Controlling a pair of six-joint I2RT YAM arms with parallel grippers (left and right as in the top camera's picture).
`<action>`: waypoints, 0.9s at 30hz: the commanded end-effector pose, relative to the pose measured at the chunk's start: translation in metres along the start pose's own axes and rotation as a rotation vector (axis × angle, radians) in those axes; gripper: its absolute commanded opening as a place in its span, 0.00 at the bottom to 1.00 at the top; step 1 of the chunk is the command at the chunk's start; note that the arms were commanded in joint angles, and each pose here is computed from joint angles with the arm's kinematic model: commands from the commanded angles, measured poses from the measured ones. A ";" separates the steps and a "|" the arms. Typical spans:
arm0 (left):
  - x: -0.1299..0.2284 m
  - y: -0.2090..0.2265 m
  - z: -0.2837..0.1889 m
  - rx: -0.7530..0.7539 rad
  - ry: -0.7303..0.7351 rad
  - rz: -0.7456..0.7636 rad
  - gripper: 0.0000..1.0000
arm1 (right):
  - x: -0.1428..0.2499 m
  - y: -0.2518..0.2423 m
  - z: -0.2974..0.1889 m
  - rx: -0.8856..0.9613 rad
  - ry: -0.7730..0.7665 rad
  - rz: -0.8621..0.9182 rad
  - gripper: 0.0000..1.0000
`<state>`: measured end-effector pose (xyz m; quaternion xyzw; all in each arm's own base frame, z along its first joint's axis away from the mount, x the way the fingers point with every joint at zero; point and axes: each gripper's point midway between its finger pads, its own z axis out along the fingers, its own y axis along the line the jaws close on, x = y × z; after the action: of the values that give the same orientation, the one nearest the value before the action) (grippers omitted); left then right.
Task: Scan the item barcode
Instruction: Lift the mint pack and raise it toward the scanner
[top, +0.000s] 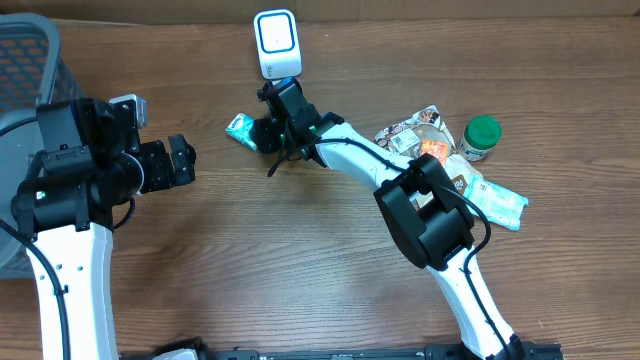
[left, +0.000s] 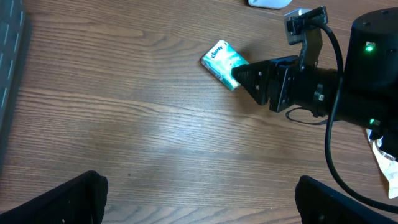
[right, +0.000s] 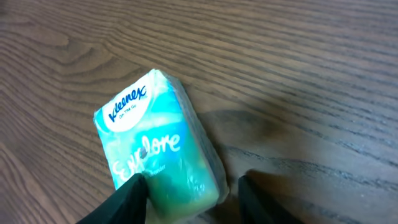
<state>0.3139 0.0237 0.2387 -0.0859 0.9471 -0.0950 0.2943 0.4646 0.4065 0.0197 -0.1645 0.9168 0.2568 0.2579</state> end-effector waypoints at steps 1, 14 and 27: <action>-0.005 0.001 -0.003 -0.007 -0.015 0.008 0.99 | 0.006 0.014 0.008 -0.053 0.028 -0.008 0.41; -0.005 0.001 -0.003 -0.007 -0.015 0.008 1.00 | 0.019 0.030 0.010 -0.136 0.081 0.047 0.04; -0.005 0.001 -0.003 -0.007 -0.015 0.008 1.00 | -0.040 0.039 -0.169 -0.584 0.248 0.343 0.04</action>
<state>0.3139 0.0237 0.2387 -0.0859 0.9471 -0.0950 0.2943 0.4186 0.3731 0.0706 -0.0994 0.8984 0.4259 0.0396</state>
